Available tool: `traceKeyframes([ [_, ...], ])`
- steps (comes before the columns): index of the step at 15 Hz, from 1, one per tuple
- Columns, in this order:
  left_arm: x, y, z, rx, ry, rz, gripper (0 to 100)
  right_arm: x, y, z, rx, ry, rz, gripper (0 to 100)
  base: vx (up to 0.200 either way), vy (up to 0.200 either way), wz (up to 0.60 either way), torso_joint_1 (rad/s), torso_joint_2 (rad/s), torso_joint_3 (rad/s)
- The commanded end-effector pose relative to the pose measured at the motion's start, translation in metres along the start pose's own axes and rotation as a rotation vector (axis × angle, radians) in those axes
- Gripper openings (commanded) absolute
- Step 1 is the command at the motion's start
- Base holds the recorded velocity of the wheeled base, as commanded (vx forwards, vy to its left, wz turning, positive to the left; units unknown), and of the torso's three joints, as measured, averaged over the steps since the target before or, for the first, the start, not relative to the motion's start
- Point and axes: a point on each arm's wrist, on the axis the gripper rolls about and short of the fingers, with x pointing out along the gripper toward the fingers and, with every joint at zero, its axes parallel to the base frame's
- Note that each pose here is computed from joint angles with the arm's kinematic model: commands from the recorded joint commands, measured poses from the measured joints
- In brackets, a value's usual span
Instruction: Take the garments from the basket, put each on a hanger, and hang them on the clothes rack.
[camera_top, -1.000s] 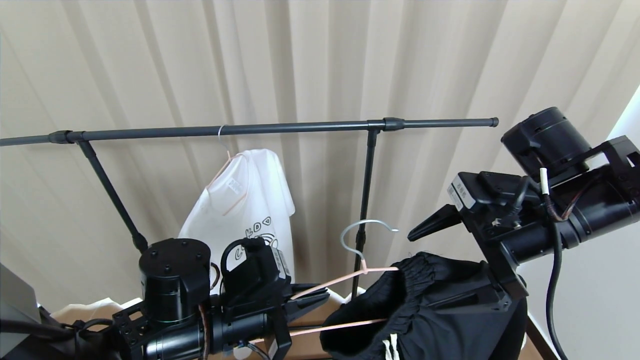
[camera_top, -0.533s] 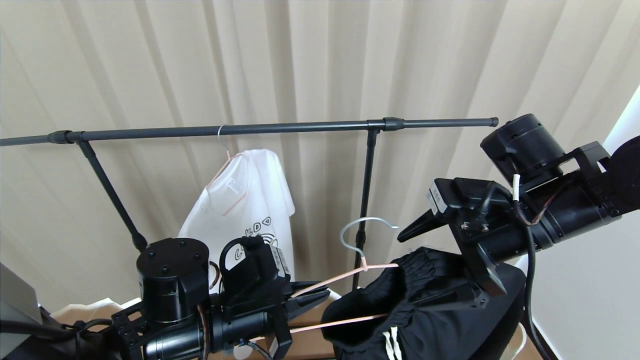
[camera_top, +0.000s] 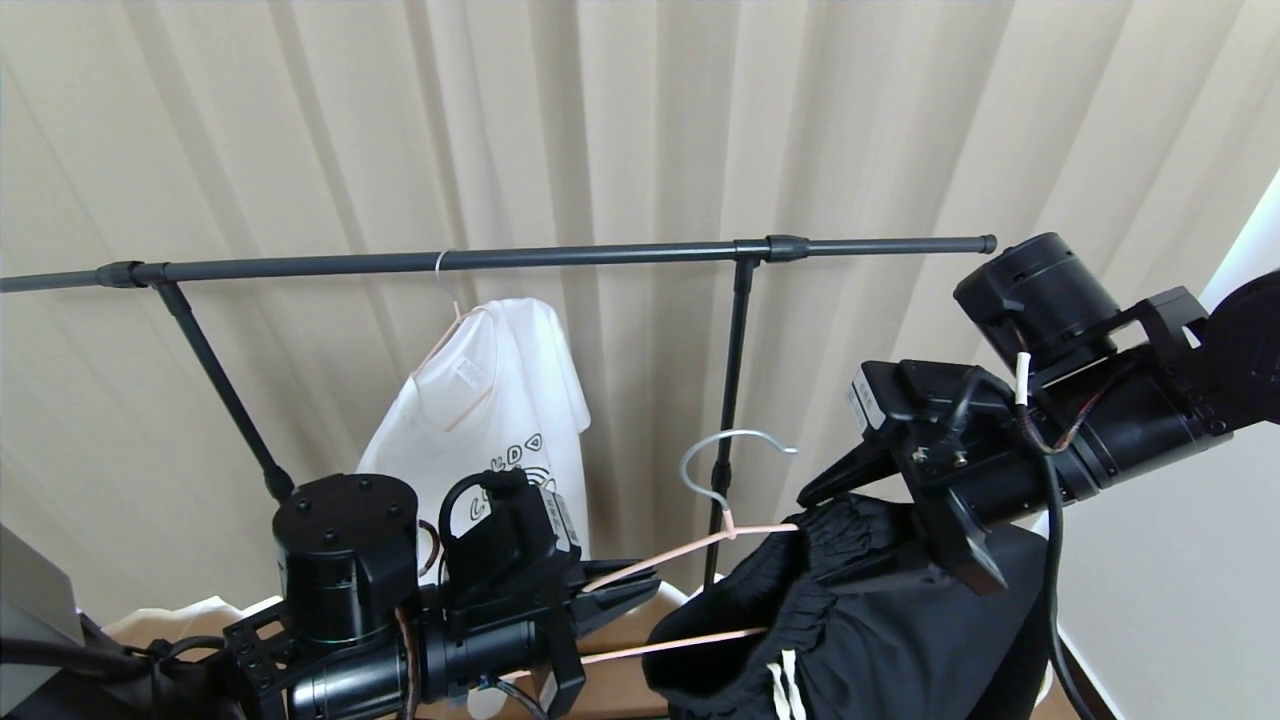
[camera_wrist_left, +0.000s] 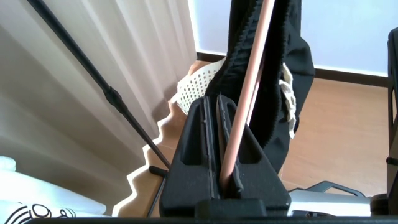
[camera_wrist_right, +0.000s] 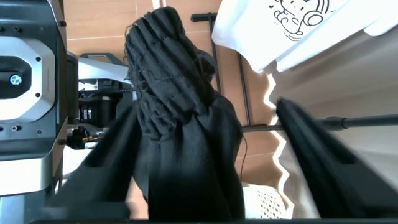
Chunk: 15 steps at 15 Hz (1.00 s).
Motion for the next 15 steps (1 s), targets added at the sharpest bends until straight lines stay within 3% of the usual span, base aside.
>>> traceKeyframes([
  [1, 0.0002, 0.0002, -0.0003, 0.0, 0.001, 0.001, 0, -0.0011, 0.0006, 0.0008, -0.004, 0.001, -0.006, 0, 0.0, 0.0, 0.0, 0.0, 0.0, 0.0],
  [9, -0.0001, 0.0014, -0.0009, 0.002, 0.003, 0.008, 0, -0.0046, 0.0027, 0.0019, -0.012, -0.006, -0.016, 0, 0.0, 0.0, 0.0, 0.0, 0.0, 0.0],
  [14, 0.0018, 0.0033, 0.0004, 0.015, -0.039, 0.024, 0, -0.008, 0.0047, 0.0031, -0.018, -0.012, -0.023, 0, 0.0, 0.0, 0.0, 0.0, 0.0, 0.0],
  [15, 0.0018, 0.0036, -0.0001, 0.015, -0.038, 0.025, 100, -0.0078, 0.0048, 0.0028, -0.017, -0.011, -0.022, 0, 0.0, 0.0, 0.0, 0.0, 0.0, 0.0],
])
